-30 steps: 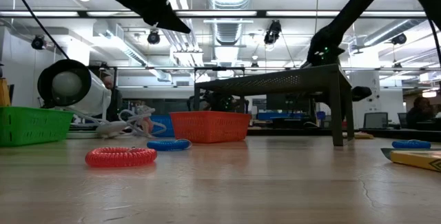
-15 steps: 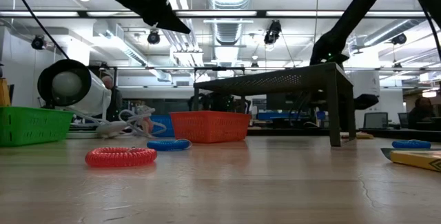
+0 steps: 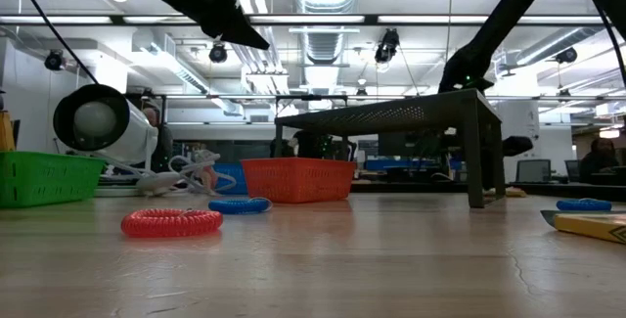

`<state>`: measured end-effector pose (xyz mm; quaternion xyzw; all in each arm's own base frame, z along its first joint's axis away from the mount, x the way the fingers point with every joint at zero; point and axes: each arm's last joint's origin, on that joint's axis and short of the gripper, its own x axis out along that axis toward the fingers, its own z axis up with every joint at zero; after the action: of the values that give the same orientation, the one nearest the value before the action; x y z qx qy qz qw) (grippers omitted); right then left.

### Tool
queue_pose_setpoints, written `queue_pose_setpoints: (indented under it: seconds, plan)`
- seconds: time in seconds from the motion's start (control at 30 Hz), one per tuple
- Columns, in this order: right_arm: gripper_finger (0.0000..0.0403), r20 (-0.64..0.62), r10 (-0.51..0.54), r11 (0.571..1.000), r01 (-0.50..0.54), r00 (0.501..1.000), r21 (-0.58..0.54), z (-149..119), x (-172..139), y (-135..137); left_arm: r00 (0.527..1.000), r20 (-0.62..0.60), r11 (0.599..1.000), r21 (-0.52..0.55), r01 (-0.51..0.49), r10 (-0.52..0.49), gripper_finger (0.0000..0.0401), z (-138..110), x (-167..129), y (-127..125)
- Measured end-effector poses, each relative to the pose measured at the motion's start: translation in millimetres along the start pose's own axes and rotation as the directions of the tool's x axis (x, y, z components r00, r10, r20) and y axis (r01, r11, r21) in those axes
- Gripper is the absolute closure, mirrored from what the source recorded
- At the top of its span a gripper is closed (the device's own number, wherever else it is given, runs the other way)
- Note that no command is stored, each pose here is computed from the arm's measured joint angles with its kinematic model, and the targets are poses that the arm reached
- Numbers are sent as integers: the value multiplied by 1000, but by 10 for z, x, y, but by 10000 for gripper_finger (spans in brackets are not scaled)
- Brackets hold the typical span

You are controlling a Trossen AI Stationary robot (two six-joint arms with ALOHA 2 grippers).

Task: Pick & Place Office Desk Supplies
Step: Put the crayon box into the green bin

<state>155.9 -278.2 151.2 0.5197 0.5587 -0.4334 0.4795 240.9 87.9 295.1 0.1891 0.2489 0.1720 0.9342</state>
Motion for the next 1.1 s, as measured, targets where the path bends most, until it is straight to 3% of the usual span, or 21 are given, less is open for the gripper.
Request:
queue_pose_setpoints:
  seconds: [0.1,0.3,0.47,0.63,1.1]
  plan:
    - [395,68,30,1000,-31,997,4,39,-53,24,1000,-6,1000,1,3,-3,212,-6,0,-3]
    - [395,120,-4,1000,0,993,31,19,-138,5,1000,-6,1000,1,3,-3,212,-6,0,-3]
    - [395,77,11,999,-14,997,40,-89,-208,-17,1000,-6,1000,1,2,-2,212,-6,0,-2]
    - [395,8,-20,998,19,1000,52,-187,-67,-75,1000,-6,1000,1,2,-2,212,-6,0,-2]
    - [395,84,-49,992,39,995,118,-154,-25,-38,1000,-6,1000,1,2,-2,212,-6,0,-2]
